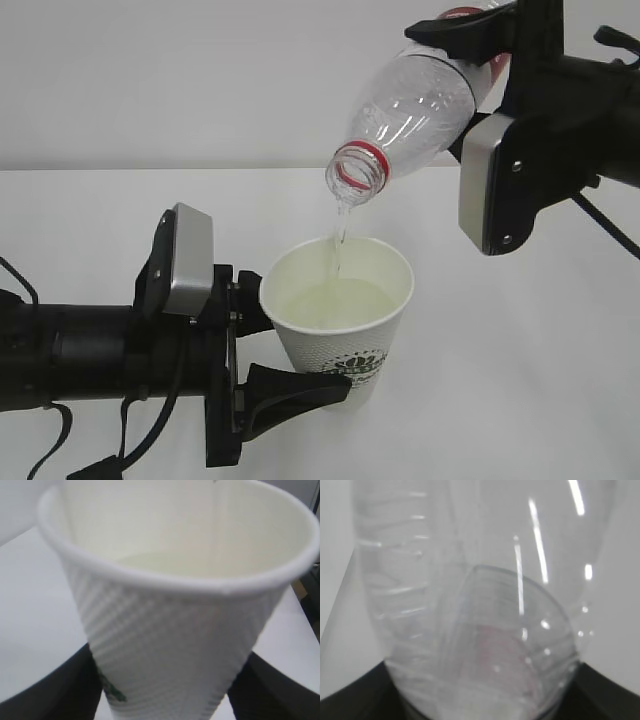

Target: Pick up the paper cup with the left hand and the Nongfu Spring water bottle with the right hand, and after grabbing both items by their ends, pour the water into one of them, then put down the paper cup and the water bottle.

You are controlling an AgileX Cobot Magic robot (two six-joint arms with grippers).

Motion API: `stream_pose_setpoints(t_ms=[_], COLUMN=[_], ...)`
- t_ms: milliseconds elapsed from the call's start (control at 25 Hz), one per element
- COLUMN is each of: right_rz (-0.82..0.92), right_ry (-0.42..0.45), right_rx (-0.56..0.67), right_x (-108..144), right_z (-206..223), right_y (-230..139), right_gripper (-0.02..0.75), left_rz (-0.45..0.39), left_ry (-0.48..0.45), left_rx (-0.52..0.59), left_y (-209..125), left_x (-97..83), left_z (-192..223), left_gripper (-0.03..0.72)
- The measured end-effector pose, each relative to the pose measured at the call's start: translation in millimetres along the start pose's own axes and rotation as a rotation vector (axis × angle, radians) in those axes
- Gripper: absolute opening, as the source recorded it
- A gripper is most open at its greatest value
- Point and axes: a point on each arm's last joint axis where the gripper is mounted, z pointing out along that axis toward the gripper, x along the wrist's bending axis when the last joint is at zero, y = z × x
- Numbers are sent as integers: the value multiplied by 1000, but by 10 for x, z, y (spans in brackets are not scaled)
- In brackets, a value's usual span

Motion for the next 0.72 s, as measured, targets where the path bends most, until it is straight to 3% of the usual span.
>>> stream_pose_setpoints(t_ms=[720], right_rz=[0], right_ry=[-1], right_rx=[-1], right_x=[-1], right_z=[0], right_y=[1], right_gripper=[503], left_rz=[0], left_ry=[1], left_rx=[2], left_y=[-1], left_x=[1], left_z=[0], left_gripper=[528])
